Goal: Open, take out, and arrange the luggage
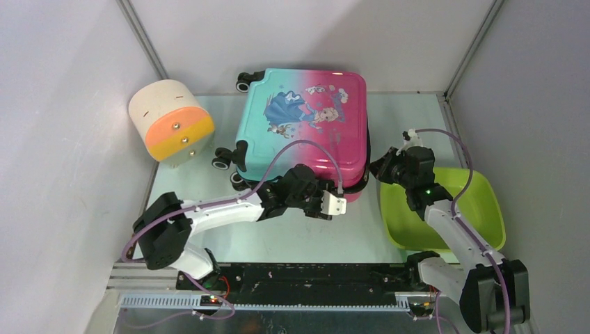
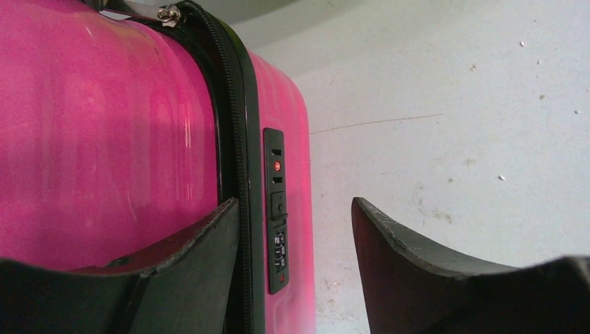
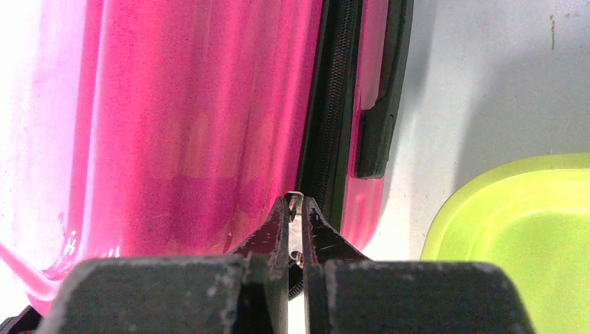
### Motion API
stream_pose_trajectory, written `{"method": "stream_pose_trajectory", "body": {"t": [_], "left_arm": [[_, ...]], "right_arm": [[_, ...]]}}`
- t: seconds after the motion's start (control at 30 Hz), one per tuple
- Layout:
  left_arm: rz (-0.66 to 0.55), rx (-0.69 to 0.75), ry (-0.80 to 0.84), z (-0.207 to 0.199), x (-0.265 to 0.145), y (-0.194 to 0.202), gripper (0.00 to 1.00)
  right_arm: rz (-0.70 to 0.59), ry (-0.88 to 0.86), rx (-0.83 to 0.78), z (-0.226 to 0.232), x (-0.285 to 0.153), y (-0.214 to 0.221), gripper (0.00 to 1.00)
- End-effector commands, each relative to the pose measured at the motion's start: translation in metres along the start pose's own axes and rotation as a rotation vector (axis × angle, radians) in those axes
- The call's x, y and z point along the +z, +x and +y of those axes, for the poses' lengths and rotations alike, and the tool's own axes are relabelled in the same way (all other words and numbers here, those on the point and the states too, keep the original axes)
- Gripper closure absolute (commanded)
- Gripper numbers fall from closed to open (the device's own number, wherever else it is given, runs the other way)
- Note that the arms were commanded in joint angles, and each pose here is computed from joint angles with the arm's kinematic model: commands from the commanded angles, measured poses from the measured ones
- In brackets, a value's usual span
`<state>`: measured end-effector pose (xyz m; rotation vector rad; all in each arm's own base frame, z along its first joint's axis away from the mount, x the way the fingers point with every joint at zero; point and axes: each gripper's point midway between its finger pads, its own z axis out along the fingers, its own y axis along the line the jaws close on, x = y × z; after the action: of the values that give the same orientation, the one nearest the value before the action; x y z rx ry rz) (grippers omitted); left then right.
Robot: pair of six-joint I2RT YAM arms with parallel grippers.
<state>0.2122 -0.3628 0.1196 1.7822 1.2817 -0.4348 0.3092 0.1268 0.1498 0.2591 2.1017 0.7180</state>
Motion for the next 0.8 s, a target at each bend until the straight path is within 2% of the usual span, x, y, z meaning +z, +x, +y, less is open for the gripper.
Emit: {"method": "stream_pose_trajectory", "body": {"t": [0.0, 0.17, 0.33, 0.43, 0.5, 0.53, 0.57, 0.6, 0.67, 0.77], "left_arm": [[-0.043, 0.029, -0.075, 0.021, 0.007, -0.015, 0.33], [-0.003, 0.059, -0.153, 0.041, 0.011, -0.011, 0.33], [0.013, 0.048, -0.142, 0.040, 0.019, -0.007, 0.34], [0.039, 0.031, -0.111, 0.033, 0.026, -0.001, 0.38], [0.064, 0.026, -0.085, 0.026, 0.029, 0.005, 0.48], [0.072, 0.023, -0.077, 0.023, 0.030, 0.008, 0.59], [0.083, 0.020, -0.066, 0.020, 0.028, 0.011, 0.66], [0.097, 0.015, -0.048, 0.014, 0.026, 0.015, 0.80], [0.120, 0.001, -0.017, 0.001, 0.018, 0.022, 0.96], [0.108, -0.012, 0.002, -0.013, -0.002, 0.021, 1.00]], "right_arm": [[0.084, -0.009, 0.020, -0.002, -0.008, 0.026, 1.00], [0.086, -0.005, 0.027, -0.003, -0.007, 0.029, 1.00], [0.102, -0.011, 0.025, 0.000, -0.004, 0.035, 1.00], [0.110, -0.004, 0.035, -0.001, -0.004, 0.037, 1.00], [0.111, -0.002, 0.040, -0.001, -0.004, 0.037, 1.00], [0.111, 0.000, 0.042, -0.001, -0.005, 0.037, 1.00], [0.109, -0.002, 0.040, -0.001, -0.006, 0.037, 1.00], [0.106, -0.003, 0.039, 0.000, -0.006, 0.036, 1.00], [0.087, -0.001, 0.043, 0.000, -0.010, 0.034, 1.00], [0.077, 0.024, 0.076, -0.005, -0.014, 0.037, 1.00]]}}
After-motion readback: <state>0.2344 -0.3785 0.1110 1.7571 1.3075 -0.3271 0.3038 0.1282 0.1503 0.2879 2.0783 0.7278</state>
